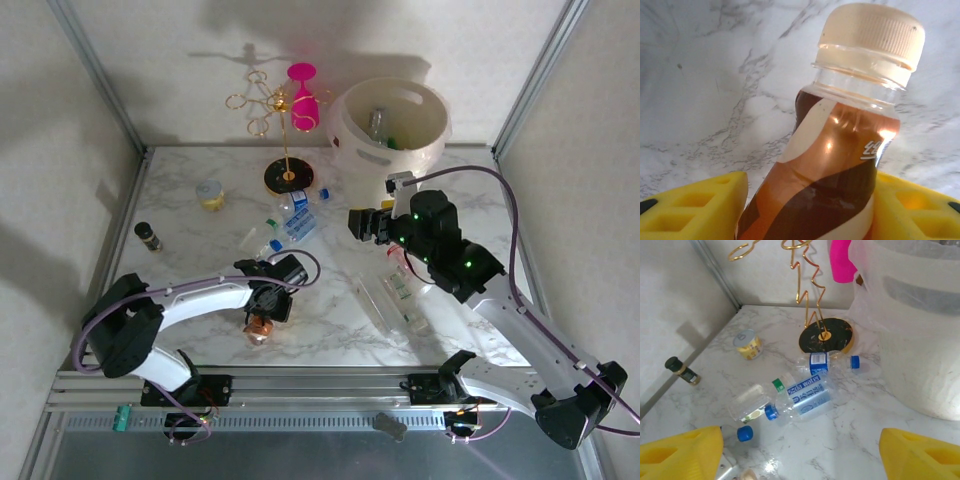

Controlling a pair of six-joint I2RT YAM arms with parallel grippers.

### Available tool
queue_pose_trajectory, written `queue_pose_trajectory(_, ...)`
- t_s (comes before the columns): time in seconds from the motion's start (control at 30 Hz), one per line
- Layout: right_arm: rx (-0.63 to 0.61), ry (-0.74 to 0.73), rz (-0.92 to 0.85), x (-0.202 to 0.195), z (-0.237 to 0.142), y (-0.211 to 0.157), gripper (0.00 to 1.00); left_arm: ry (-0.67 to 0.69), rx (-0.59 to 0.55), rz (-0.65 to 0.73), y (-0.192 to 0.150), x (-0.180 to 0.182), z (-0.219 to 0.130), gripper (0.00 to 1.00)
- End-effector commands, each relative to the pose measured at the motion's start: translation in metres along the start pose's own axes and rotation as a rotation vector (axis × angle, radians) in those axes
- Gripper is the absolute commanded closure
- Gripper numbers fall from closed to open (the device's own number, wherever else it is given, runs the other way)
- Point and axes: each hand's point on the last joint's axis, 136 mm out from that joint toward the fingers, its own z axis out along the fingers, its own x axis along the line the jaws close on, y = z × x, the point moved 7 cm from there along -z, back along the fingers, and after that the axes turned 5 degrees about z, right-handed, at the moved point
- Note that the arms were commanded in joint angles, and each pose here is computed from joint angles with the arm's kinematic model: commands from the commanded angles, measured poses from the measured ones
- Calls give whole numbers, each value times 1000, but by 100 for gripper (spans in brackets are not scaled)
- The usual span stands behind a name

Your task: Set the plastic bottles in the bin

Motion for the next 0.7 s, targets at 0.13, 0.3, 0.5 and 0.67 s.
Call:
queue_pose_trajectory(0.13,-81,-40,73,-2,-9,7,14,-217,-260,55,37,-18,-69,57)
queue_pose_trajectory(0.3,-67,81,53,10,-21,7,17,-416,-501,75,56,-25,-138,59)
queue_pose_trajectory(0.5,-19,331,135,38,-27,11,19,-607,-812,116,61,-19,-215,57)
queue_pose_trajectory(0.67,-5,560,159,63,-37,21,18,-651,-916,166,60,-16,-241,57)
